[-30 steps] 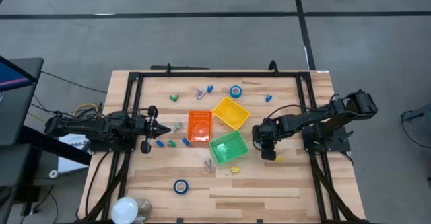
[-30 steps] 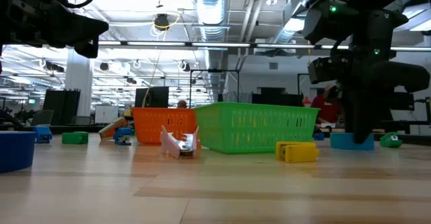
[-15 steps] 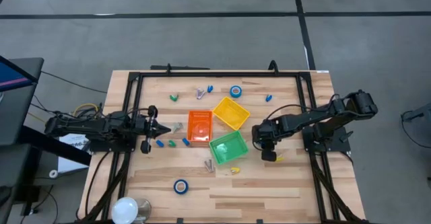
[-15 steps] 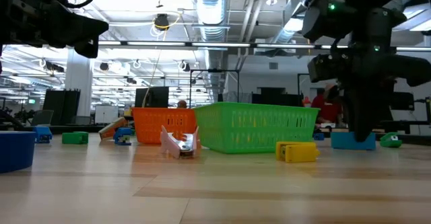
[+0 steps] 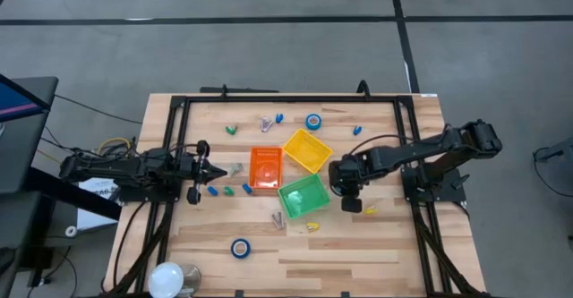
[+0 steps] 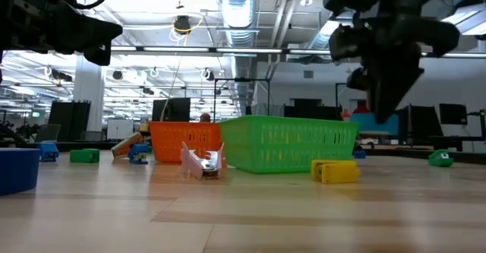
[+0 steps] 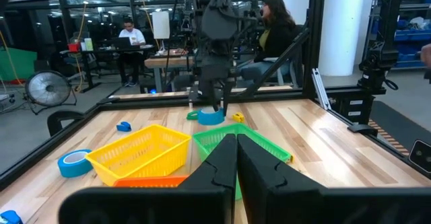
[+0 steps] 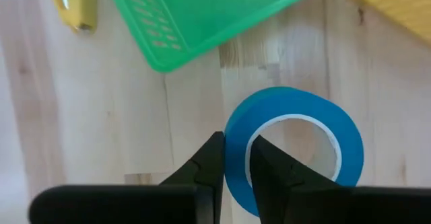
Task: Pick and place Stapler, Stapler remover, tape
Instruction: Put the blue tape into the yellow bin
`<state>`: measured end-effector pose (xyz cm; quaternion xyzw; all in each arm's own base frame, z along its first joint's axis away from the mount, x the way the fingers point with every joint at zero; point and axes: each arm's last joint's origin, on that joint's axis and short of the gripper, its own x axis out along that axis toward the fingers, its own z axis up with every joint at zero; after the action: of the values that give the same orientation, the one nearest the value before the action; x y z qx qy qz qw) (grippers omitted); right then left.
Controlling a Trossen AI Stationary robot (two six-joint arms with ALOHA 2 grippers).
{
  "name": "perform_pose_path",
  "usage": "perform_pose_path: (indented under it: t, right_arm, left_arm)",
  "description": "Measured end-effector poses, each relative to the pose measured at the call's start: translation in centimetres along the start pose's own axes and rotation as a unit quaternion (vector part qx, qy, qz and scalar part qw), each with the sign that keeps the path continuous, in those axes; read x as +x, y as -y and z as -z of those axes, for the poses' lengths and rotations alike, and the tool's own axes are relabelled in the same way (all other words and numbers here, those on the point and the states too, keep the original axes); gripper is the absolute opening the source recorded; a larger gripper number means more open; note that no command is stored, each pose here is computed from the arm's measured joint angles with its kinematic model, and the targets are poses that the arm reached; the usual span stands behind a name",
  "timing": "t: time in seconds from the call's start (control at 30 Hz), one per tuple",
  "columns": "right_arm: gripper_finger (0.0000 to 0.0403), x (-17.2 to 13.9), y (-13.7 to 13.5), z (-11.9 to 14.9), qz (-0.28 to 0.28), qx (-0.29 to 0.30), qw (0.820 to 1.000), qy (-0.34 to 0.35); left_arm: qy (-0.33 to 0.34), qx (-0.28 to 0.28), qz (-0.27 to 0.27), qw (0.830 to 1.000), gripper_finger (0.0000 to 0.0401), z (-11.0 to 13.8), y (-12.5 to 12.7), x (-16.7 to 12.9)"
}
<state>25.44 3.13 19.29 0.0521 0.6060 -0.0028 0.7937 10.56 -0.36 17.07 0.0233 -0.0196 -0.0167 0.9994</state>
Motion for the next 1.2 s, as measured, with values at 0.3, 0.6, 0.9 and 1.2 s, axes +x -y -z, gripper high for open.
perform_pose_path:
  t: [0.3, 0.6, 0.9, 1.2]
  right_arm:
    - [0.0049, -3.1, 0.5, -2.6, 0.0, 0.005, 0.999, 0.037]
    - [0.0049, -6.2, 2.5, -5.3, 0.008, 0.005, 0.994, 0.108]
    - [0.0049, -7.5, 5.3, -6.7, 0.026, 0.034, 0.985, 0.165]
    - [0.0049, -8.2, 7.7, -7.7, 0.042, 0.065, 0.971, 0.228]
  left_arm:
    - [0.0, 0.0, 0.0, 1.0, 0.0004, 0.0, 0.0, 0.0]
    - [0.0, 0.0, 0.0, 1.0, 0.0004, 0.0, 0.0, 0.0]
    - [0.0, 0.0, 0.0, 1.0, 0.0004, 0.0, 0.0, 0.0]
    - [0.0, 0.0, 0.0, 1.0, 0.0004, 0.0, 0.0, 0.0]
